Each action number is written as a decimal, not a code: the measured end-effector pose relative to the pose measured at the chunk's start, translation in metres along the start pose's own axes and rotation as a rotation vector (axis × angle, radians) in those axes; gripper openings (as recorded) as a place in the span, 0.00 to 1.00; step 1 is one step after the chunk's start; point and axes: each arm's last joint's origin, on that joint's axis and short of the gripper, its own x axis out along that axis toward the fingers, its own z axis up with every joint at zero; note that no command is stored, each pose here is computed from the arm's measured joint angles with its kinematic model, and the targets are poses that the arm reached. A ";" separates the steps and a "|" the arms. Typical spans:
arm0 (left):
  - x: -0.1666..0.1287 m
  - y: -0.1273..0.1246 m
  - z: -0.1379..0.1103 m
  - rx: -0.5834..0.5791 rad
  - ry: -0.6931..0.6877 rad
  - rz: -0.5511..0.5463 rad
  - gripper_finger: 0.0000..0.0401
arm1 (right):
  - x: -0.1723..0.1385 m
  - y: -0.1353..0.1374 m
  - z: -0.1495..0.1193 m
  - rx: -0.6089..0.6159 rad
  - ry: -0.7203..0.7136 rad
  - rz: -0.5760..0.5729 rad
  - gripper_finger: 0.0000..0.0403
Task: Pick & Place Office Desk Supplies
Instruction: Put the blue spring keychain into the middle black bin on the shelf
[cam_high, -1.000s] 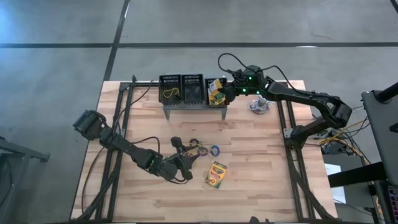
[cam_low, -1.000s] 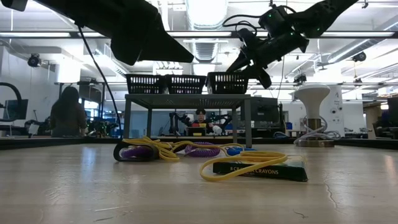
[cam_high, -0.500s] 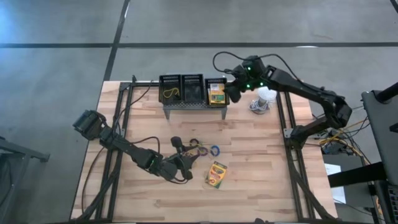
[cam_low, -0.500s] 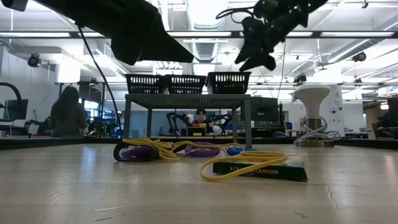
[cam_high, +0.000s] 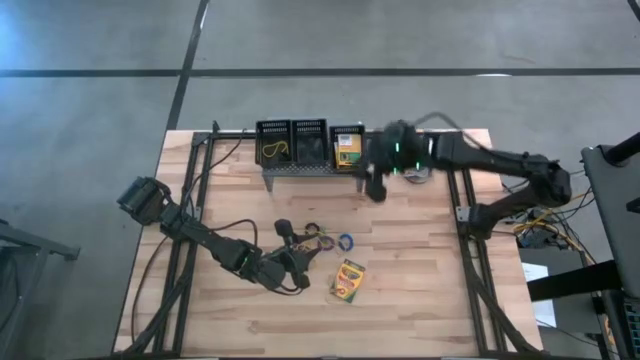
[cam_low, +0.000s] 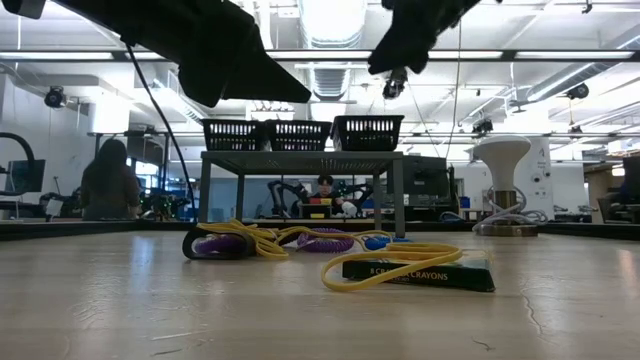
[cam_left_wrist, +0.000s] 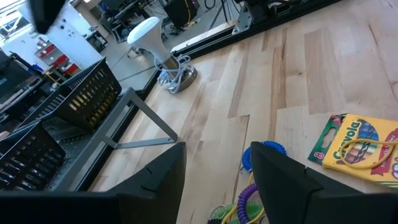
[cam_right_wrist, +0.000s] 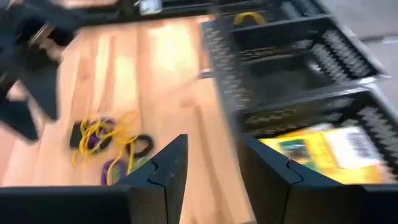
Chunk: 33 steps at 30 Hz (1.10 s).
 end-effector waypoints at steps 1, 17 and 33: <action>0.000 0.000 0.000 -0.002 0.001 0.000 0.46 | 0.002 0.012 -0.007 -0.025 -0.001 0.000 0.32; 0.064 0.049 -0.029 -0.479 0.228 -0.324 0.43 | 0.060 0.112 -0.172 0.012 -0.166 0.108 0.27; 0.082 0.045 -0.053 -0.488 0.331 -0.298 0.39 | 0.134 0.088 -0.190 0.254 0.118 -0.072 0.44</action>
